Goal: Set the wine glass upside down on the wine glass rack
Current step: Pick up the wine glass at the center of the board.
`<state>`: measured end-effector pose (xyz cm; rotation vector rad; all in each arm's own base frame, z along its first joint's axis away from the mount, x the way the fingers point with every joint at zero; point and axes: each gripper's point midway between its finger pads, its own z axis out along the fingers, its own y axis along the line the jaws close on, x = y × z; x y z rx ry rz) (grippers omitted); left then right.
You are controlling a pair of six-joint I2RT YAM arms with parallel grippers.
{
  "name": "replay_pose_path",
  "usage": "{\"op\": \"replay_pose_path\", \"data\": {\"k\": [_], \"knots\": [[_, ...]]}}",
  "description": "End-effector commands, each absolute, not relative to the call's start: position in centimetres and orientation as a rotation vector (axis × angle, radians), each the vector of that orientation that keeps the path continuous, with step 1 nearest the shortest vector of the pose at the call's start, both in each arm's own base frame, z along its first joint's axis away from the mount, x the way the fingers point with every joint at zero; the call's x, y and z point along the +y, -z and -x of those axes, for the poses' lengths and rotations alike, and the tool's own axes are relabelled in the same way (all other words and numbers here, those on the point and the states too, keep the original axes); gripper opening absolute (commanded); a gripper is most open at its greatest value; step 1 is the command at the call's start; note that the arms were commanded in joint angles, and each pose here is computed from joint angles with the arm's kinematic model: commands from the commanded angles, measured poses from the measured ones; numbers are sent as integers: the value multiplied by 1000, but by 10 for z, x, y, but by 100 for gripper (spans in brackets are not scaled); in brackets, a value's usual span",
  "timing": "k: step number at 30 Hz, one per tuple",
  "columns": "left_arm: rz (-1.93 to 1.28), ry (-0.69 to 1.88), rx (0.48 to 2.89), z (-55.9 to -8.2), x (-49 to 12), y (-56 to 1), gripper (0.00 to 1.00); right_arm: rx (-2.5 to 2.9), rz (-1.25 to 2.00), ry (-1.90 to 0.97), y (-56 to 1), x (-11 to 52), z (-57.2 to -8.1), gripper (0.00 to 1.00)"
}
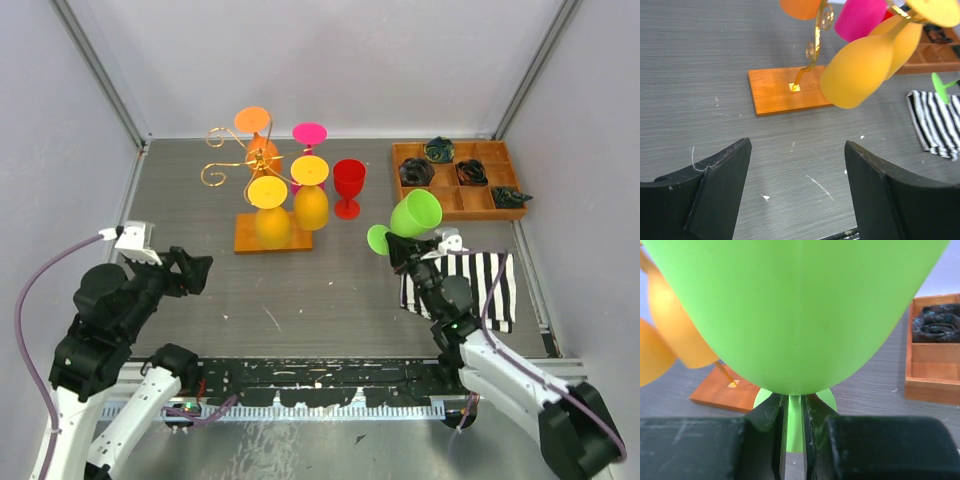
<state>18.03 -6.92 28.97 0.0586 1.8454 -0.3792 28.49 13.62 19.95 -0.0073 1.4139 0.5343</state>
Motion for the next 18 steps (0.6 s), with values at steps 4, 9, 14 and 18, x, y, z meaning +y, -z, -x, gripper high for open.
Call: {"op": "replay_pose_path", "data": {"k": [4,9,14,18], "knots": [[-53,610,1753,-152,-89,-328,82,1390,215,-696,-225,158,-238,1],[-75,697,1758,-143,-100,-333,83,1309,240,-771,-248,157,-213,1],[-100,827,1761,-143,-121,-335,84,1261,284,-859,-269,163,-191,1],[-104,956,1736,-147,-140,-342,81,1218,313,-900,-288,165,-179,1]]}}
